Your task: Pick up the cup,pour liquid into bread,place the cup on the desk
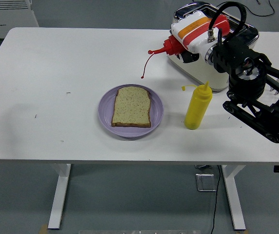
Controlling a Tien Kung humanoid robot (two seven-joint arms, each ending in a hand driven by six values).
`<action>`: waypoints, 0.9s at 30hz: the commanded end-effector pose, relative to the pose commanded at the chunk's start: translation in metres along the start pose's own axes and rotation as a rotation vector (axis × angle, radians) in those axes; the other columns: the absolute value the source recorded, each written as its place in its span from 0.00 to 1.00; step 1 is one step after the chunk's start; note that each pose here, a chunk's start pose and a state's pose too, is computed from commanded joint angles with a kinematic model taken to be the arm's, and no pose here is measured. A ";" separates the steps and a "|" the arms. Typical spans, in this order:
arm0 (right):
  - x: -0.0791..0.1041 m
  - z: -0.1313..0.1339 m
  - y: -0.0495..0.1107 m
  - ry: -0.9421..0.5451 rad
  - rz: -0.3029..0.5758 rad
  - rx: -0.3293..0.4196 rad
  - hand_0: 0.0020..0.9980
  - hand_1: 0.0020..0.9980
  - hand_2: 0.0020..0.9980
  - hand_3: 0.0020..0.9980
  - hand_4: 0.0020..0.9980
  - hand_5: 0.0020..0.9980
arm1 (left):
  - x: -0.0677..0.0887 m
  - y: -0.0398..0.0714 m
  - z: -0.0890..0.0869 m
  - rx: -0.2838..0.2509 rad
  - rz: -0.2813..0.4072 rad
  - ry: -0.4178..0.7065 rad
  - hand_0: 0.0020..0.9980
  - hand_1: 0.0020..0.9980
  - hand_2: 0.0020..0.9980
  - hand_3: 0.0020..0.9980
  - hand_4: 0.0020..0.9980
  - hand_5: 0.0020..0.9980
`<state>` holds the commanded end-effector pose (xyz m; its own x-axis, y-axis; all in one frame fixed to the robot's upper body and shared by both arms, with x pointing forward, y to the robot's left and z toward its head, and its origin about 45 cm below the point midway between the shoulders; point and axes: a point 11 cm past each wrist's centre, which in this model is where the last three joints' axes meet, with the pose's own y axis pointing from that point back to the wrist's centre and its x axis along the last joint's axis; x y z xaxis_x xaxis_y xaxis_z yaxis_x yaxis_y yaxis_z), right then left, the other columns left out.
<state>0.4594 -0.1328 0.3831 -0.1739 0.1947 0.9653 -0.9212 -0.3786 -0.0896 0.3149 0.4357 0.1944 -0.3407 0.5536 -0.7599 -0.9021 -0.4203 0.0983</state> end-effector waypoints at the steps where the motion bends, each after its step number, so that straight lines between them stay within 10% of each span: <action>1: 0.004 0.004 0.000 -0.008 0.010 -0.010 0.07 0.11 0.28 0.40 0.60 0.24 | 0.000 0.000 0.000 0.000 0.000 0.000 0.78 0.73 0.73 0.66 0.52 0.94; 8: 0.017 0.009 -0.002 -0.036 0.046 -0.029 0.08 0.11 0.29 0.40 0.59 0.25 | 0.001 0.000 0.000 0.001 0.001 0.000 0.78 0.73 0.73 0.66 0.52 0.94; 14: -0.030 -0.031 0.006 0.088 -0.088 0.091 0.08 0.11 0.29 0.40 0.59 0.25 | -0.002 -0.001 -0.001 0.003 -0.007 0.001 0.78 0.73 0.73 0.66 0.52 0.94; 27: 0.035 0.026 0.008 -0.166 0.189 -0.077 0.08 0.11 0.29 0.40 0.59 0.24 | 0.000 0.000 0.000 0.000 0.000 0.000 0.78 0.73 0.73 0.66 0.52 0.94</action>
<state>0.4553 -0.1525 0.4228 -0.2921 -0.0265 0.9560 -0.9026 -0.3229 -0.2847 0.3149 0.4356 0.1944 -0.3408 0.5533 -0.7600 -0.9021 -0.4201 0.0987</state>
